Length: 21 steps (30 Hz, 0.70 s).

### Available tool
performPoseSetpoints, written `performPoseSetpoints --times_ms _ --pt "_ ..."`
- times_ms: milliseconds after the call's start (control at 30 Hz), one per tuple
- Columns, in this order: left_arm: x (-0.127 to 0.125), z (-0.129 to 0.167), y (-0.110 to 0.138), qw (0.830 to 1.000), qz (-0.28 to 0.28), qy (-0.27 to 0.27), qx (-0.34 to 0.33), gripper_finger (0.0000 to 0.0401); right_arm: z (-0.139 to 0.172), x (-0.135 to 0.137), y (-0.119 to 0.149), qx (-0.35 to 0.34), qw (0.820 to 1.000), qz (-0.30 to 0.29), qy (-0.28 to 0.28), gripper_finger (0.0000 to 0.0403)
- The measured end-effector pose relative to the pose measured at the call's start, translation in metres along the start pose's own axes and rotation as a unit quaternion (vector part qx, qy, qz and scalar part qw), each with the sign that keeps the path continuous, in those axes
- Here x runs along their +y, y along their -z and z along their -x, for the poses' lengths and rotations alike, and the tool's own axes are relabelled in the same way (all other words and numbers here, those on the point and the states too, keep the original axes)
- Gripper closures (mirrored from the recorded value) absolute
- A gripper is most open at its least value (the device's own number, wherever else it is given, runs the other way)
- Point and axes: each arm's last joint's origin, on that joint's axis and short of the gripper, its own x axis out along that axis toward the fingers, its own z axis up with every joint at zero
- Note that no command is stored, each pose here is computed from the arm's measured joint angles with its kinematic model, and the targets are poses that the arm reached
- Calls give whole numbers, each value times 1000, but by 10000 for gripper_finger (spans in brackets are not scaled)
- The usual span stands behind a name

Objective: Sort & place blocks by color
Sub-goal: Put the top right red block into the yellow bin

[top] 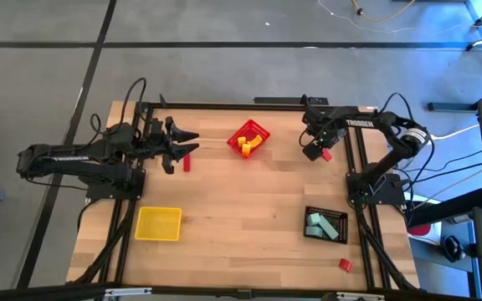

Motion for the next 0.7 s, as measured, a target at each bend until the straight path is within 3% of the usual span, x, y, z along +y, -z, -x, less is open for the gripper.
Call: performPoseSetpoints --times_ms 133,267,467,567,700 --pt "0 0 0 1000 0 -1 0 232 3 0 1 -6 1000 -1 -4 187" --pt "0 0 0 1000 0 -1 0 232 10 -2 8 -3 1000 -2 -4 271" --pt "0 0 0 1000 0 -1 0 232 42 5 22 -64 995 -8 -78 272" --pt "0 0 0 1000 0 -1 0 232 67 20 27 -148 979 -16 -142 272" --pt "0 0 0 1000 0 -1 0 232 102 49 31 -279 929 -23 -242 272"
